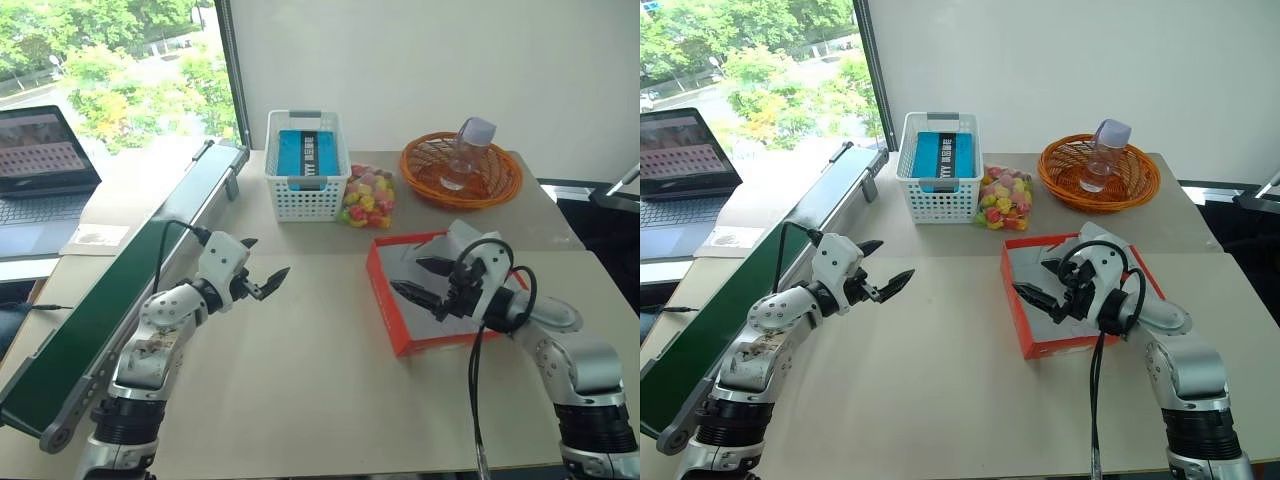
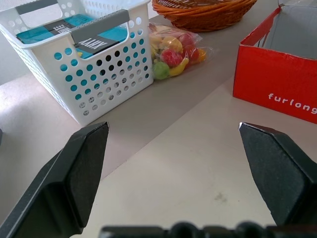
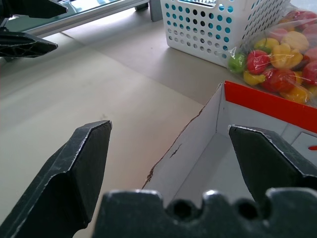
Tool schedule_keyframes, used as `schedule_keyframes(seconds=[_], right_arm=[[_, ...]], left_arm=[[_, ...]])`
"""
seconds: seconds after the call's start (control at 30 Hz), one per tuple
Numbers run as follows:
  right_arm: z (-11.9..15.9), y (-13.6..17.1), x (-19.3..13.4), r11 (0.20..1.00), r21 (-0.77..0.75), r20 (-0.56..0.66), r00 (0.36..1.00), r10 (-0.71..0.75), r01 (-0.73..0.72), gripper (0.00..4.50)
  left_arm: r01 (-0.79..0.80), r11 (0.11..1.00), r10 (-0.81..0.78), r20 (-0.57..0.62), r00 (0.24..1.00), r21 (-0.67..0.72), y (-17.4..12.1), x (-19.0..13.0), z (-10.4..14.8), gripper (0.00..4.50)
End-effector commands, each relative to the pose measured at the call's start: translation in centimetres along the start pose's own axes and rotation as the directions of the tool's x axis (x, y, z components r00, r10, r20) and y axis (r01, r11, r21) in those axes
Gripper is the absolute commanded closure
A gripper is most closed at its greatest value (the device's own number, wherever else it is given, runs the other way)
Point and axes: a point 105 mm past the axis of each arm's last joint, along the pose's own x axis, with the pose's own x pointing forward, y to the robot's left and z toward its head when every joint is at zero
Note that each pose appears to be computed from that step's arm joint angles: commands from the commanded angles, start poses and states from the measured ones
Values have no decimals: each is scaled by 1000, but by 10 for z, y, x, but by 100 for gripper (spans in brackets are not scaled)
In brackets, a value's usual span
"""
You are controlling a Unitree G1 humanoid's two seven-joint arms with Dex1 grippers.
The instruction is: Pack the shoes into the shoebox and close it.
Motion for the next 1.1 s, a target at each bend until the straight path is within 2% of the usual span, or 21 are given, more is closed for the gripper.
schedule_keyframes(seconds=[0.03,0.17,0.27,0.4,0.47,0.53,0.6,0.73,1.1], right_arm=[[16,4,1,999,-44,38,999,20,-18,5],[35,12,10,996,-59,21,998,63,-62,5],[52,10,20,994,-100,37,998,54,-50,5],[80,5,41,983,-184,125,991,42,-19,5],[97,0,62,970,-242,201,980,14,36,5],[103,-2,77,956,-285,250,968,5,69,5],[103,-3,87,953,-294,271,962,13,70,5],[98,5,106,974,-224,261,960,105,-46,5],[88,31,126,952,-224,225,939,260,-209,5]], left_arm=[[-8,1000,8,32,999,1,2,-3,8,0],[-77,996,79,43,996,-33,18,-8,14,0],[-174,985,174,36,984,2,36,-12,16,0],[-403,910,404,12,915,91,79,-22,15,0],[-532,842,533,14,846,96,103,-34,19,0],[-587,805,589,10,808,86,114,-41,21,0],[-633,771,634,5,773,68,122,-47,22,0],[-677,736,677,49,734,-27,129,-63,33,0],[-662,739,666,-6,746,-122,122,-85,23,0]])
